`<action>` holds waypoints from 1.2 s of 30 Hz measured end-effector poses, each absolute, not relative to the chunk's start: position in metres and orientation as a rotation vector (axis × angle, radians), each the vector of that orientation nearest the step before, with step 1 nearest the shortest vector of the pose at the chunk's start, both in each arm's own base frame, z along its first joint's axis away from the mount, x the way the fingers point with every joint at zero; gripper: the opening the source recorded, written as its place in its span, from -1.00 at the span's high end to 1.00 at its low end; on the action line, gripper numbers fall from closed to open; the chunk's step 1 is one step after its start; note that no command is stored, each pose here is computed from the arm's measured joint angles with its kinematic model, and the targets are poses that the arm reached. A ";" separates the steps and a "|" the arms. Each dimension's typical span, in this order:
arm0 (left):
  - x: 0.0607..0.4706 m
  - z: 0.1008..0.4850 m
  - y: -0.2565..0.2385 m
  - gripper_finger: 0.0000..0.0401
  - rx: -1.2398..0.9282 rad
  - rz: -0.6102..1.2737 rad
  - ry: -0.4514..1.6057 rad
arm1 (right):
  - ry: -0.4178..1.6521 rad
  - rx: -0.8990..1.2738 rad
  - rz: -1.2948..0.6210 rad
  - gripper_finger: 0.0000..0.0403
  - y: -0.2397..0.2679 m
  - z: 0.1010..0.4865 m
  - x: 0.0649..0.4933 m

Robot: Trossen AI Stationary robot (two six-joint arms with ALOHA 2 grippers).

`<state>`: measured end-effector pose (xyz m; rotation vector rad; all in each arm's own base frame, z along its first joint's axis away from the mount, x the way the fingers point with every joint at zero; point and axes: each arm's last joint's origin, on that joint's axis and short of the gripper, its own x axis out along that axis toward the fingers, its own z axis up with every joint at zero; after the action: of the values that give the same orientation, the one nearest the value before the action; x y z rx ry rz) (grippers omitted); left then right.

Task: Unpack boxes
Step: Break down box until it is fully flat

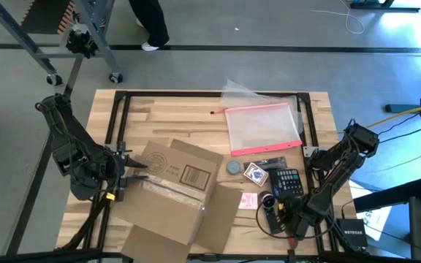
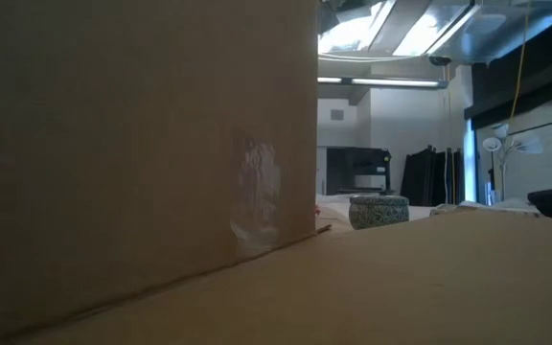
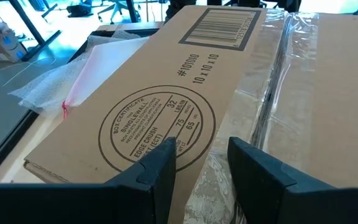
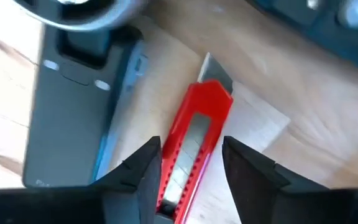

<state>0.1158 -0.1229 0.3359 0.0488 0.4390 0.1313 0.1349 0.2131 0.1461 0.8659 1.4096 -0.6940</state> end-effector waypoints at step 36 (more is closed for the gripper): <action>0.116 0.336 -0.123 0.30 0.096 0.127 0.438 | 1.308 0.849 -0.825 0.55 0.221 0.136 0.143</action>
<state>0.1158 -0.1227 0.3360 0.0960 0.4376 0.1272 0.1426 0.2211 0.1363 0.8488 1.3082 -0.8247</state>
